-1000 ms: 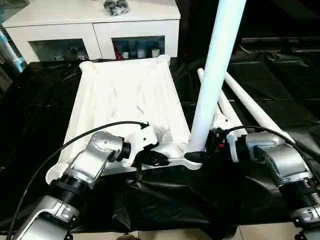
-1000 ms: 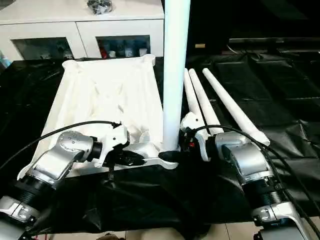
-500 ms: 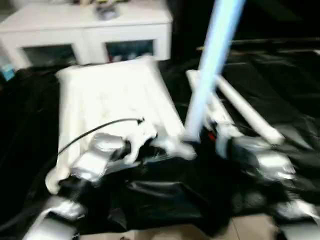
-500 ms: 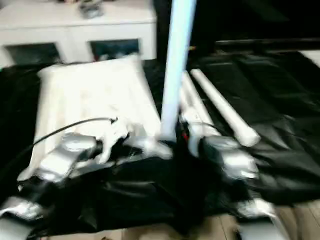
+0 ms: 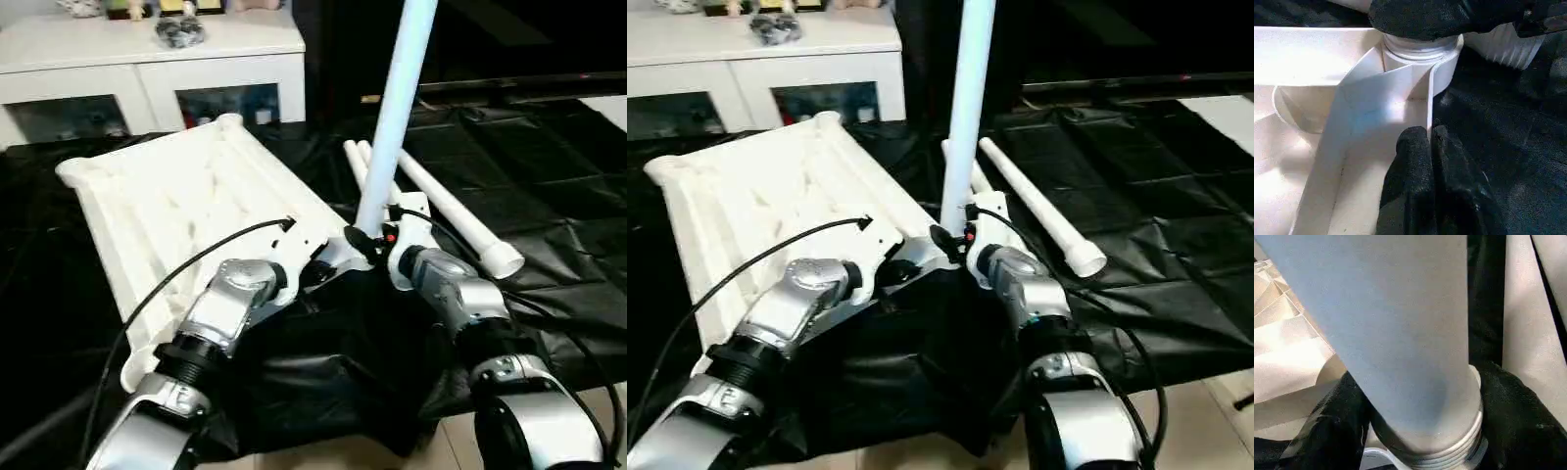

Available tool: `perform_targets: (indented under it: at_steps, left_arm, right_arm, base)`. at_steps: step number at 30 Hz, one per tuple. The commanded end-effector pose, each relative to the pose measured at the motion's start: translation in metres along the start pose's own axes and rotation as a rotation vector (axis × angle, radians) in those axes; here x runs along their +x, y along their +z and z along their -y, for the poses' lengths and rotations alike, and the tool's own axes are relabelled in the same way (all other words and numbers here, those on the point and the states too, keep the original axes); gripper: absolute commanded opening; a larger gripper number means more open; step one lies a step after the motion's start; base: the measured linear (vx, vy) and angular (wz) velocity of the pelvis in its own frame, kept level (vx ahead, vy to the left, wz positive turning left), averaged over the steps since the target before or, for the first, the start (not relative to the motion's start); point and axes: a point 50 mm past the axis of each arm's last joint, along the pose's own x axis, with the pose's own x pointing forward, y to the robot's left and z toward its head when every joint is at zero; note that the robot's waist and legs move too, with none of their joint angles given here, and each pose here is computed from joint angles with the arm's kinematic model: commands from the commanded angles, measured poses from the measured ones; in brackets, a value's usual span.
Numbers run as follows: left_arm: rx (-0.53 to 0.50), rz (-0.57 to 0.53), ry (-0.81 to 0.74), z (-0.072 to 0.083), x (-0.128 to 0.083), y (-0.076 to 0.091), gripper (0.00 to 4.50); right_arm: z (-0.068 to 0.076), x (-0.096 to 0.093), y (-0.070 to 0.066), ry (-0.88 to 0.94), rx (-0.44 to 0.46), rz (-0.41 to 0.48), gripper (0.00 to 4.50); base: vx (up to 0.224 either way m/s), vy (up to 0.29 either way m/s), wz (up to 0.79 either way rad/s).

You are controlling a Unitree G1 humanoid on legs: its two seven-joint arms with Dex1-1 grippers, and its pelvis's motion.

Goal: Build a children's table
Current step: Rotate leg to tighten

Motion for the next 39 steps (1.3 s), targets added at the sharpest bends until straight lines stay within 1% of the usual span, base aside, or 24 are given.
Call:
perform_targets:
  at_steps: [1, 2, 3, 5, 6, 9, 10, 11, 12, 13, 15, 16, 19, 23, 27, 31, 32, 35, 38, 39]
  left_arm:
    - [0.049, 0.090, -0.130, 0.024, 0.009, 0.023, 0.00]
    - [0.050, 0.090, -0.132, 0.024, 0.009, 0.022, 0.00]
    - [0.055, 0.091, -0.144, 0.024, 0.007, 0.022, 0.00]
    - [0.062, 0.093, -0.159, 0.023, 0.004, 0.020, 0.00]
    - [0.066, 0.094, -0.163, 0.023, 0.003, 0.020, 0.00]
    - [0.096, 0.086, -0.190, 0.021, -0.002, 0.016, 0.00]
    - [0.100, 0.086, -0.196, 0.020, -0.004, 0.016, 0.00]
    - [0.102, 0.086, -0.198, 0.020, -0.004, 0.016, 0.00]
    - [0.115, 0.087, -0.223, 0.020, -0.007, 0.014, 0.00]
    - [0.117, 0.085, -0.232, 0.020, -0.009, 0.014, 0.00]
    - [0.134, 0.081, -0.248, 0.019, -0.012, 0.012, 0.00]
    - [0.143, 0.074, -0.277, 0.018, -0.016, 0.010, 0.00]
    - [0.170, 0.073, -0.335, 0.018, -0.023, 0.008, 0.00]
    - [0.191, 0.068, -0.390, 0.018, -0.029, 0.006, 0.00]
    - [0.243, 0.036, -0.500, 0.020, -0.039, -0.001, 0.00]
    - [0.254, 0.016, -0.532, 0.019, -0.043, -0.003, 0.00]
    - [0.254, 0.013, -0.534, 0.019, -0.043, -0.003, 0.00]
    - [0.256, 0.007, -0.541, 0.018, -0.044, -0.004, 0.00]
    - [0.258, 0.004, -0.545, 0.018, -0.045, -0.005, 0.00]
    - [0.258, 0.004, -0.545, 0.018, -0.045, -0.005, 0.00]
  right_arm:
    - [-0.021, 0.007, -0.048, 0.068, 0.085, -0.190, 3.11]
    - [-0.021, 0.007, -0.048, 0.069, 0.086, -0.189, 3.32]
    - [-0.020, 0.007, -0.044, 0.082, 0.082, -0.177, 3.46]
    - [-0.018, 0.006, -0.039, 0.095, 0.057, -0.161, 3.55]
    - [-0.018, 0.006, -0.038, 0.097, 0.049, -0.156, 3.66]
    - [-0.016, 0.002, -0.024, 0.178, -0.023, -0.122, 4.00]
    - [-0.014, 0.000, -0.021, 0.192, -0.037, -0.114, 4.00]
    - [-0.014, 0.000, -0.021, 0.194, -0.040, -0.113, 4.00]
    - [-0.010, -0.006, -0.014, 0.228, -0.082, -0.102, 4.00]
    - [-0.009, -0.007, -0.012, 0.240, -0.098, -0.100, 4.00]
    - [-0.007, -0.014, -0.008, 0.294, -0.157, -0.103, 4.00]
    - [-0.004, -0.023, -0.004, 0.359, -0.208, -0.115, 4.00]
    - [-0.002, -0.039, 0.000, 0.459, -0.267, -0.143, 4.00]
    - [0.000, -0.051, 0.002, 0.527, -0.314, -0.180, 4.00]
    - [0.000, -0.070, -0.001, 0.632, -0.374, -0.267, 4.00]
    - [-0.002, -0.075, -0.004, 0.659, -0.383, -0.296, 4.00]
    - [-0.003, -0.075, -0.005, 0.661, -0.384, -0.298, 3.74]
    - [-0.005, -0.076, -0.007, 0.665, -0.383, -0.304, 3.64]
    - [-0.008, -0.076, -0.009, 0.670, -0.380, -0.311, 3.31]
    - [-0.009, -0.076, -0.009, 0.670, -0.379, -0.312, 3.26]
  base:
    - [0.000, 0.000, 0.00]
    - [0.000, 0.000, 0.00]
    - [0.000, 0.000, 0.00]
    - [0.000, 0.000, 0.00]
    - [0.000, 0.000, 0.00]
    - [0.000, 0.000, 0.00]
    - [0.000, 0.000, 0.00]
    - [0.000, 0.000, 0.00]
    - [0.000, 0.000, 0.00]
    - [0.000, 0.000, 0.00]
    - [0.000, 0.000, 0.00]
    - [0.000, 0.000, 0.00]
    - [0.000, 0.000, 0.00]
    - [0.000, 0.000, 0.00]
    - [0.000, 0.000, 0.00]
    - [0.000, 0.000, 0.00]
    - [0.000, 0.000, 0.00]
    - [0.000, 0.000, 0.00]
    - [0.000, 0.000, 0.00]
    - [0.000, 0.000, 0.00]
